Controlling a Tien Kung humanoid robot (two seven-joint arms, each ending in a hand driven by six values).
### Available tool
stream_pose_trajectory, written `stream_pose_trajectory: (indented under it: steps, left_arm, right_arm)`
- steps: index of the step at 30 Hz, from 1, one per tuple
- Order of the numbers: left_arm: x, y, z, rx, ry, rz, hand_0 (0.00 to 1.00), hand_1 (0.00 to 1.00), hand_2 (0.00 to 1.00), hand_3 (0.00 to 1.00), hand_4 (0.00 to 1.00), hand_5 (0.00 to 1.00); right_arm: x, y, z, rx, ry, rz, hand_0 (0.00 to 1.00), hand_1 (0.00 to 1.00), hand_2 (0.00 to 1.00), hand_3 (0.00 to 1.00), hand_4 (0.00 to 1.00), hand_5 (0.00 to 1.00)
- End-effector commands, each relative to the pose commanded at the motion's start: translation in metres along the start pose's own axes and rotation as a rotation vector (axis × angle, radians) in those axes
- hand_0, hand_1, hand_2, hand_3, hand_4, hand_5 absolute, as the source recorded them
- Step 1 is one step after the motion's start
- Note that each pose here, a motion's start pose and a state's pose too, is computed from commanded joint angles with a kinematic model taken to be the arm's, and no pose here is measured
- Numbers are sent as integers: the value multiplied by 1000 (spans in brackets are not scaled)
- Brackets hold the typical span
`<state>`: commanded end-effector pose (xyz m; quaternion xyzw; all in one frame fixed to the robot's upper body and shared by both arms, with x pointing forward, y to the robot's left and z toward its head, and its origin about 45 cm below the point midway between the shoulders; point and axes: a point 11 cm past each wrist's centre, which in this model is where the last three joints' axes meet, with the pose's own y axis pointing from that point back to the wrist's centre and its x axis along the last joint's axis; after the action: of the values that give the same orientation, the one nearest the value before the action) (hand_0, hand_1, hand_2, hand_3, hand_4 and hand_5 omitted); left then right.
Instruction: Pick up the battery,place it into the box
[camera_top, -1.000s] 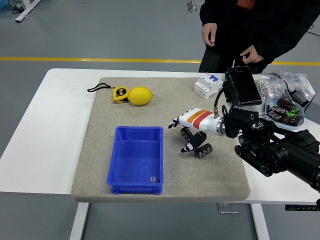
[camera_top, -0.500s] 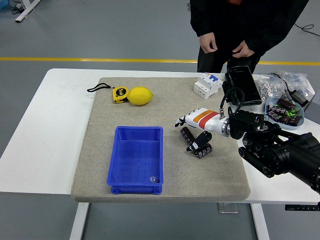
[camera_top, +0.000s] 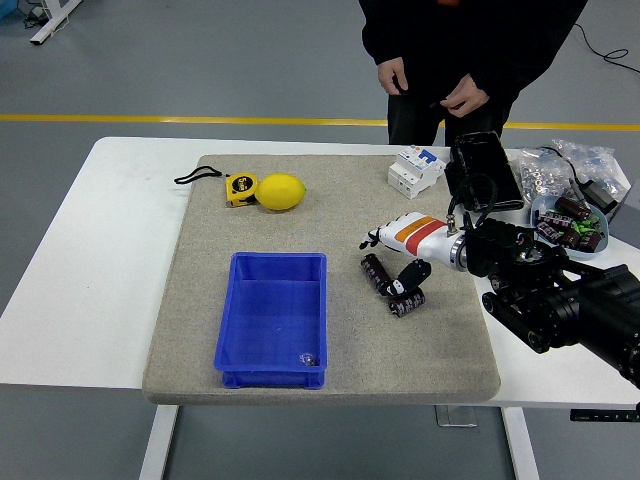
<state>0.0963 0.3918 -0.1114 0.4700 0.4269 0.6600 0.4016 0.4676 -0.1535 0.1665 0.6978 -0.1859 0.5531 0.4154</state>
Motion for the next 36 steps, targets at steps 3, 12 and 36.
stream_pose_trajectory:
  steps: [3,12,36]
  left_arm:
    - [-1,0,1,-1,0,-2,765,725,748,641,715,619]
    - [-3,0,3,-5,-3,-7,764,727,751,640,716,620]
    - [-3,0,3,-4,-9,-8,767,731,754,640,716,624]
  right_arm:
    - [-1,0,0,-2,1,5,730,700,734,779,890,373]
    - [-5,1,5,-29,-1,10,681,667,717,730,846,370]
    - [-8,0,5,-36,-3,20,532,568,612,648,778,339]
